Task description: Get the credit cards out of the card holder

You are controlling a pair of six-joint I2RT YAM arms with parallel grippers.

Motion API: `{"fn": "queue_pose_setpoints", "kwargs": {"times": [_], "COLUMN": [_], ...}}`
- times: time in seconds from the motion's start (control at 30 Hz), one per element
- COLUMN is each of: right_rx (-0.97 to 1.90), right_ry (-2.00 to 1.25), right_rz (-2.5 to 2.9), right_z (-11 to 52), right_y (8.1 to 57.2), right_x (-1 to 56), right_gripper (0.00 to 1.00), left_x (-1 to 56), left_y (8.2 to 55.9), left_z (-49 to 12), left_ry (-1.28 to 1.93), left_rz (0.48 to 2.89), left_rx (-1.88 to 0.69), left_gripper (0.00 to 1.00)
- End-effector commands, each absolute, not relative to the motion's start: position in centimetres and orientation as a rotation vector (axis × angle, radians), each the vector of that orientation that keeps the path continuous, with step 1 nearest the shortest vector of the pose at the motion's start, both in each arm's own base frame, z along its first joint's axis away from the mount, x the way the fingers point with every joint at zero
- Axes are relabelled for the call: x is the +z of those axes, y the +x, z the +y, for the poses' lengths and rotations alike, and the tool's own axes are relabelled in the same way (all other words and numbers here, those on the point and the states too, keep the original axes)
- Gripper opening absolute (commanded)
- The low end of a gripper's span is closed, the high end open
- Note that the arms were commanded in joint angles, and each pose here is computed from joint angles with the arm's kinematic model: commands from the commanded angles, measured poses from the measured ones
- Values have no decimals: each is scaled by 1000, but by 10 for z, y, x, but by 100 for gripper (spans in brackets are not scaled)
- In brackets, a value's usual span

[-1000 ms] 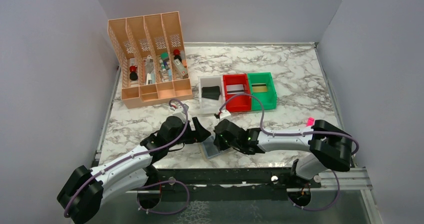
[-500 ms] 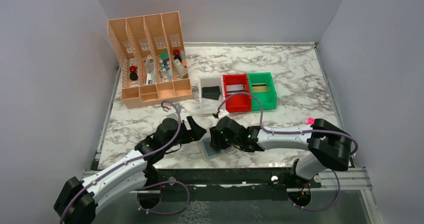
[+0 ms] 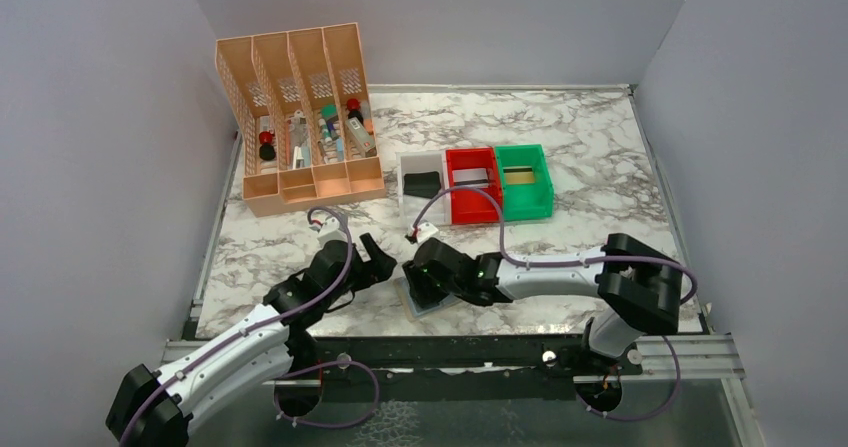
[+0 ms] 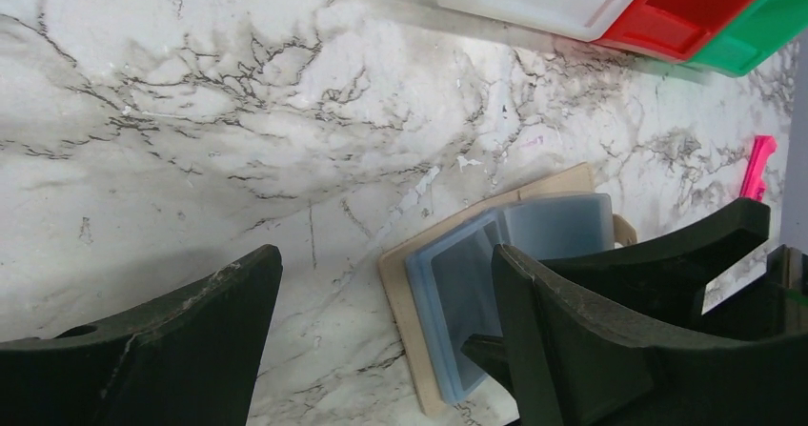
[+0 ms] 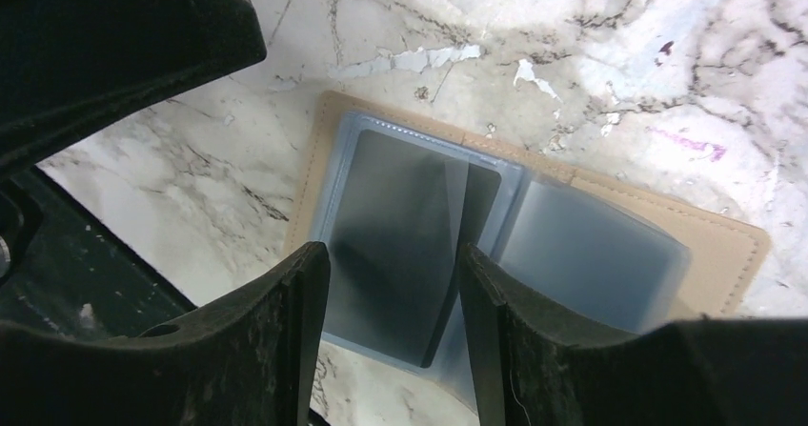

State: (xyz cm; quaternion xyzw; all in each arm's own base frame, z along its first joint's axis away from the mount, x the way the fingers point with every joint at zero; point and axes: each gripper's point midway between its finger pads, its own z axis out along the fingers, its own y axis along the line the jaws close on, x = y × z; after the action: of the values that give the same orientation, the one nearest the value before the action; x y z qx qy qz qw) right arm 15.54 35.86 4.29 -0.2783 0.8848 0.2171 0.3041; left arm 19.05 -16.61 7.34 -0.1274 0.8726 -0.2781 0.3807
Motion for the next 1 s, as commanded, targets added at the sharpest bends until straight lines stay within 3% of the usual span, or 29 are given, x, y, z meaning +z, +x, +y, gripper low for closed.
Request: {"fn": "queue_pose_setpoints", "kwargs": {"times": [0.0,0.17,0.37,0.57,0.8,0.97], "right_rx": [427,291,198,205,280,401], "right_ry": [-788,-748,-736,-719,-716,-685], "right_rz": [2373,2428,2442,2456,2437,2386], "right_z": [352,333,320,320,330,344], "right_y": [154,156,157,155,154,155], "right_x": [24,3,-8,-13,-1,22], "right_gripper": [58,56,30,13,2,1], "left_x": [81,81,82,80,73,73], "left_y": [197,196,196,195,193,191], "left_z": [-167,-168,-168,-171,-180,-192], "left_ry": [-333,-318,-321,-306,-269,-202], "left_rz": [2208,2208,2200,2211,2238,2255], "left_rx": [-697,-706,-711,-722,-755,-807], "left_gripper": [84,84,85,85,85,85]}}
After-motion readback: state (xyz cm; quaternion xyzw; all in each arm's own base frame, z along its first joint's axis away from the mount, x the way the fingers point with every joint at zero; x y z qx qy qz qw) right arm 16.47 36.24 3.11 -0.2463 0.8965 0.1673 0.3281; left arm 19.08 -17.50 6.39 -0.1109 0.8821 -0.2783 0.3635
